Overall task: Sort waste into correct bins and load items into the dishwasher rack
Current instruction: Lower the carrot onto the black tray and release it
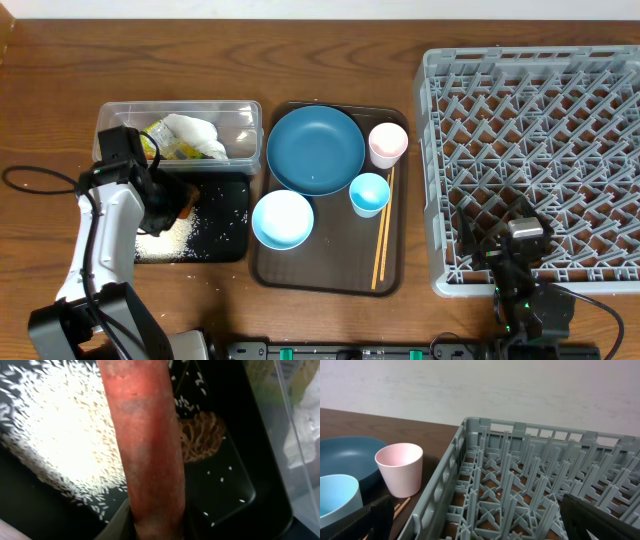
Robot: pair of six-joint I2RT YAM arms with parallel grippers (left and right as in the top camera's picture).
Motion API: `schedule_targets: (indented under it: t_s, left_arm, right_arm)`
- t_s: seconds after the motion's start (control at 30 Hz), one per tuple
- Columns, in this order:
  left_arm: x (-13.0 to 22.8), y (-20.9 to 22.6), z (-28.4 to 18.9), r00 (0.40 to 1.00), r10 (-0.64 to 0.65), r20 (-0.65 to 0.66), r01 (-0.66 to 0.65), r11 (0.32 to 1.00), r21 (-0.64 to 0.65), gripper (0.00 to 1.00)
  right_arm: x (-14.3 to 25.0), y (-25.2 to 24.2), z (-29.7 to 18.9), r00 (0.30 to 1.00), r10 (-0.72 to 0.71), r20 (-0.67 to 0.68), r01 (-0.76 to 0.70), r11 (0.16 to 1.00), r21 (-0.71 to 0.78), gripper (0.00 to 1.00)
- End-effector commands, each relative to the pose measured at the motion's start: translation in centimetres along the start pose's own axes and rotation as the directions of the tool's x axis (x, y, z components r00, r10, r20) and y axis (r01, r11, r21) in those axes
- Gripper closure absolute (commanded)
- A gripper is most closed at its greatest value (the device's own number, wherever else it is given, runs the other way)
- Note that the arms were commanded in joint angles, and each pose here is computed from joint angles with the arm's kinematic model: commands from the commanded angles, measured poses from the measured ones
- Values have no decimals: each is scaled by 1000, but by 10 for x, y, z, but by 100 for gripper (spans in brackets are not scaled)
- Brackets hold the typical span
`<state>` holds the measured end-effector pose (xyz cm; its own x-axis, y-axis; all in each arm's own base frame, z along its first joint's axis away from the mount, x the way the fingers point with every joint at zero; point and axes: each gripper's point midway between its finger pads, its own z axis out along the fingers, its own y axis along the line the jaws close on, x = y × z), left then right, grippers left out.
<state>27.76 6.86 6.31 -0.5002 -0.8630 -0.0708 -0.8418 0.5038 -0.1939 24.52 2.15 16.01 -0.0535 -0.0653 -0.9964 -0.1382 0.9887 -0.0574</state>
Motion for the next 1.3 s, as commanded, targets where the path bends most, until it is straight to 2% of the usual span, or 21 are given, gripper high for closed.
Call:
schedule_targets:
  t_s: [0.0, 0.17, 0.2, 0.23, 0.27, 0.5, 0.67, 0.87, 1.1, 1.27]
  left_arm:
    - [4, 0, 3, 1000, -11, -26, 11, 1000, 9, 74]
    - [4, 0, 3, 1000, -11, -27, 11, 1000, 8, 73]
    - [4, 0, 3, 1000, -11, -27, 11, 1000, 8, 71]
    - [4, 0, 3, 1000, -12, -27, 12, 1000, 8, 62]
    - [4, 0, 3, 1000, -11, -26, 11, 1000, 8, 58]
    - [4, 0, 3, 1000, 1, -27, -1, 1000, 8, 58]
    - [-2, -7, -8, 993, 117, 8, -117, 993, 35, 56]
    - [-10, -25, -55, 968, 220, 118, -232, 967, 102, 56]
    - [21, -43, -94, 880, 434, 193, -465, 870, 166, 56]
    - [75, -72, -100, 788, 598, 147, -612, 736, 290, 57]
  right_arm:
    - [1, 2, 0, 1000, -12, -4, 12, 1000, -9, 1]
    - [1, 2, 0, 1000, -12, -4, 12, 1000, -9, 1]
    - [1, 2, 0, 1000, -12, -4, 12, 1000, -9, 1]
    - [1, 2, 0, 1000, -12, -4, 12, 1000, -9, 1]
    - [1, 2, 0, 1000, -12, -4, 12, 1000, -9, 1]
    - [1, 2, 0, 1000, -12, -4, 12, 1000, -9, 1]
    - [1, 2, 0, 1000, -12, -4, 12, 1000, -9, 1]
    - [1, 2, 0, 1000, -12, -4, 12, 1000, -9, 1]
    - [1, 2, 0, 1000, -12, -4, 12, 1000, -9, 1]
    - [1, 2, 0, 1000, -12, -4, 12, 1000, -9, 1]
